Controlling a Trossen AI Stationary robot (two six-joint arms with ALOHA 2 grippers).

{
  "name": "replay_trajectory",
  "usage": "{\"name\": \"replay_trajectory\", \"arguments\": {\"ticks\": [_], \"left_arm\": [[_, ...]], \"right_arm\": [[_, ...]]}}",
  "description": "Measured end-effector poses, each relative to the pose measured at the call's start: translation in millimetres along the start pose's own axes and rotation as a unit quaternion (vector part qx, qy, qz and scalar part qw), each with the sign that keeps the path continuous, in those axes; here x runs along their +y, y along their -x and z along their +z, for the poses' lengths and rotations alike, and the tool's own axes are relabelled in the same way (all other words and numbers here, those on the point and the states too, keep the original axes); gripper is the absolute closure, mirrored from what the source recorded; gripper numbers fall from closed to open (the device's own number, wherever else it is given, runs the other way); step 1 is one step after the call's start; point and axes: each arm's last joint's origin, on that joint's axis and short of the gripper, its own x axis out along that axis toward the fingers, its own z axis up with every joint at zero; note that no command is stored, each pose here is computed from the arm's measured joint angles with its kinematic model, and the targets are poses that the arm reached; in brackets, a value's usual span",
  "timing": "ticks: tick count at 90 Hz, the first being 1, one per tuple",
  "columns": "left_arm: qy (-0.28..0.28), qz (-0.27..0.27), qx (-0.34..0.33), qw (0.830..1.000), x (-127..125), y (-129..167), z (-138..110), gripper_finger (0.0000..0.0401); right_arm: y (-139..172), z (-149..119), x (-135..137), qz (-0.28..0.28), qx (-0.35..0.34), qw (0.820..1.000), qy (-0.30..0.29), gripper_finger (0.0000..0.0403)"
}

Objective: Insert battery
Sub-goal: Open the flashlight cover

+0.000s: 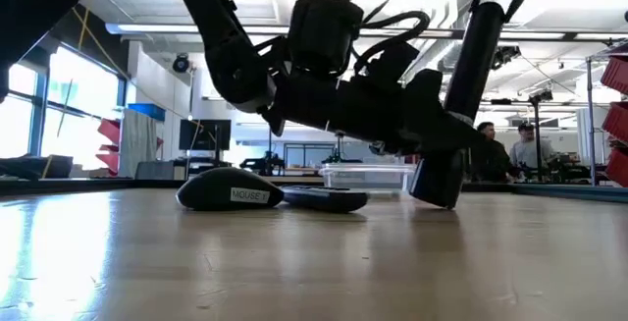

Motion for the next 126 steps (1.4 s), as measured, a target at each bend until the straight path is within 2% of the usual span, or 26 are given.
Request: {"name": "replay_trajectory", "arguments": {"ticks": [9, 16, 23, 31, 36, 42, 45, 54, 56, 59, 65, 73, 77, 89, 96, 107, 119, 126], "left_arm": [[-0.007, -0.006, 0.002, 1.0, -1.4, -0.2, 0.0, 0.0267], [-0.01, -0.006, 0.002, 1.0, -1.5, -0.2, -0.1, 0.0267], [-0.013, -0.002, 0.002, 1.0, -1.3, -0.2, -0.1, 0.0267], [-0.014, 0.003, 0.003, 1.0, -1.3, 0.0, -0.5, 0.0267], [-0.011, 0.006, 0.0, 1.0, -0.7, 0.1, -0.2, 0.0267], [-0.016, 0.013, 0.0, 1.0, 0.0, 0.1, 0.0, 0.0267], [-0.021, 0.018, -0.002, 1.0, 0.3, 0.1, 0.2, 0.0267], [-0.039, 0.029, -0.002, 0.999, 0.7, 0.1, 0.4, 0.0267], [-0.044, 0.032, -0.002, 0.998, 1.0, 0.2, 0.5, 0.0267], [-0.05, 0.036, -0.001, 0.998, 1.9, 0.1, 0.5, 0.0267], [-0.058, 0.041, -0.003, 0.997, 4.3, 0.2, 1.1, 0.0267], [-0.059, 0.045, -0.001, 0.997, 8.4, 0.4, 1.8, 0.0267], [-0.059, 0.047, -0.002, 0.997, 10.7, 0.5, 2.2, 0.0267], [-0.058, 0.05, -0.001, 0.997, 14.8, 0.9, 3.3, 0.0267], [-0.058, 0.05, -0.001, 0.997, 14.8, 0.9, 3.5, 0.0267], [-0.058, 0.047, -0.001, 0.997, 14.3, 0.9, 3.5, 0.0267], [-0.056, 0.047, -0.002, 0.997, 14.2, 1.0, 3.8, 0.0267], [-0.056, 0.046, -0.003, 0.997, 14.1, 1.1, 4.4, 0.0267]], "right_arm": [[3.2, 6.2, 7.7, 0.005, -0.002, 0.994, -0.105, 0.0284], [7.7, 8.9, 12.4, 0.005, -0.012, 0.978, -0.209, 0.0284], [13.0, 9.1, 15.9, 0.018, -0.029, 0.948, -0.317, 0.0284], [21.1, 6.7, 18.2, 0.035, -0.054, 0.895, -0.442, 0.0284], [27.4, 3.0, 19.5, 0.046, -0.066, 0.843, -0.531, 0.0284], [33.2, -2.9, 20.1, 0.044, -0.07, 0.767, -0.636, 0.0281], [35.0, -6.4, 19.1, 0.029, -0.069, 0.719, -0.691, 0.0278], [38.9, -17.9, 17.5, -0.023, -0.067, 0.559, -0.826, 0.0266], [39.4, -20.5, 18.0, -0.027, -0.063, 0.528, -0.846, 0.0262], [40.2, -23.8, 18.4, -0.025, -0.059, 0.491, -0.869, 0.0256], [39.4, -27.3, 17.5, -0.005, -0.048, 0.436, -0.898, 0.0241], [36.8, -28.3, 15.4, 0.032, -0.03, 0.382, -0.923, 0.0217], [34.8, -28.1, 13.5, 0.039, -0.025, 0.361, -0.931, 0.0204], [27.3, -28.4, 5.1, 0.034, -0.023, 0.323, -0.945, 0.0171], [22.1, -30.7, 1.1, 0.038, -0.01, 0.294, -0.955, 0.0162], [6.6, -33.5, -0.3, 0.064, 0.025, 0.275, -0.959, 0.0164], [-6.1, -36.2, -3.5, 0.068, 0.016, 0.251, -0.965, 0.018], [-7.6, -37.3, -7.9, 0.068, -0.002, 0.25, -0.966, 0.0195]]}}
